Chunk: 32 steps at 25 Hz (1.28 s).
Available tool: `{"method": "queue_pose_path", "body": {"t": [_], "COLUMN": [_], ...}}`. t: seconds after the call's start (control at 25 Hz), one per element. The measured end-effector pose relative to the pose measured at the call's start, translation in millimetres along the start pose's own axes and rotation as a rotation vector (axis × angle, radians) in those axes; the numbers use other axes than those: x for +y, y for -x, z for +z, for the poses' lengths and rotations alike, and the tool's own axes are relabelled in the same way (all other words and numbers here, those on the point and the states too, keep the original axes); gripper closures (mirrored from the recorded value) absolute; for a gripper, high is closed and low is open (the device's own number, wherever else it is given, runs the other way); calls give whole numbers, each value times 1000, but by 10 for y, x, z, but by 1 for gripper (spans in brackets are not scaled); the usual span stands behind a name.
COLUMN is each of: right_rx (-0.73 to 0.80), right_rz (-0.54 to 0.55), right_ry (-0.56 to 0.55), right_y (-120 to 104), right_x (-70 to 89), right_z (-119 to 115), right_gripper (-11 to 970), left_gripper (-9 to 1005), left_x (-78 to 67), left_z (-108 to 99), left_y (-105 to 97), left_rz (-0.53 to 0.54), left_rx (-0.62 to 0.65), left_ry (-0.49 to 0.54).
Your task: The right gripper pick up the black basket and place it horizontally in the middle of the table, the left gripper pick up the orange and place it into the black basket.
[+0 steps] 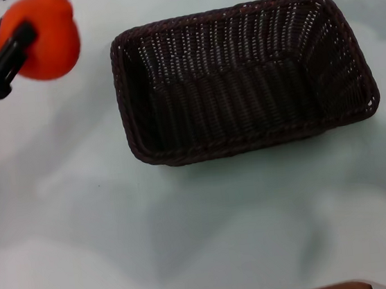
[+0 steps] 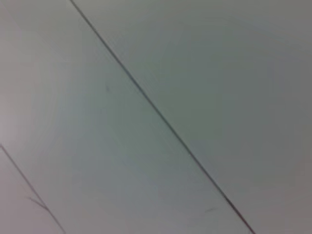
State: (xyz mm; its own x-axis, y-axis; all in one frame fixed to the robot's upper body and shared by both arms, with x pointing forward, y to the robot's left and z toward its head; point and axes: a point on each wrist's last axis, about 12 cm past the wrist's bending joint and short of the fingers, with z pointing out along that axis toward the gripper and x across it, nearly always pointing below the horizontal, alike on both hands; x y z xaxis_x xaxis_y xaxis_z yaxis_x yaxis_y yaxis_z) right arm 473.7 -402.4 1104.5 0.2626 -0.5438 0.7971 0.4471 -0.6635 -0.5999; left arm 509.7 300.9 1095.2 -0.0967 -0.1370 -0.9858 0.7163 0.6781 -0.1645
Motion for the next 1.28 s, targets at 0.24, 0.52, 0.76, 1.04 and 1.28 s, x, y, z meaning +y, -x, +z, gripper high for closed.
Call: {"method": "queue_pose_path", "body": {"t": [0.24,0.52,0.76,1.04,1.28], "right_rx": [-20,-51,-25,140,373], "right_rz": [-9,-28,-83,-226,-382], "right_ry": [-48,-89,-132,-160,-4], "right_y": [1,40,188,517,876], "right_x": [-39,-71,-101,-195,-316], "right_z": [189,357,481,654,636], "right_gripper": [271,271,272,272,272], "left_gripper": [710,769,640,409,267], "left_x": [-324,-651,-596,-454,-236], "left_z": [386,955,1021,656,126], "left_y": [51,-250,-430,-566,-688], "left_rz": [-9,45,-42,38,31], "left_rx": [-65,42,-27,-107,-187], "left_ry": [-223,-372,-232,-4,335]}}
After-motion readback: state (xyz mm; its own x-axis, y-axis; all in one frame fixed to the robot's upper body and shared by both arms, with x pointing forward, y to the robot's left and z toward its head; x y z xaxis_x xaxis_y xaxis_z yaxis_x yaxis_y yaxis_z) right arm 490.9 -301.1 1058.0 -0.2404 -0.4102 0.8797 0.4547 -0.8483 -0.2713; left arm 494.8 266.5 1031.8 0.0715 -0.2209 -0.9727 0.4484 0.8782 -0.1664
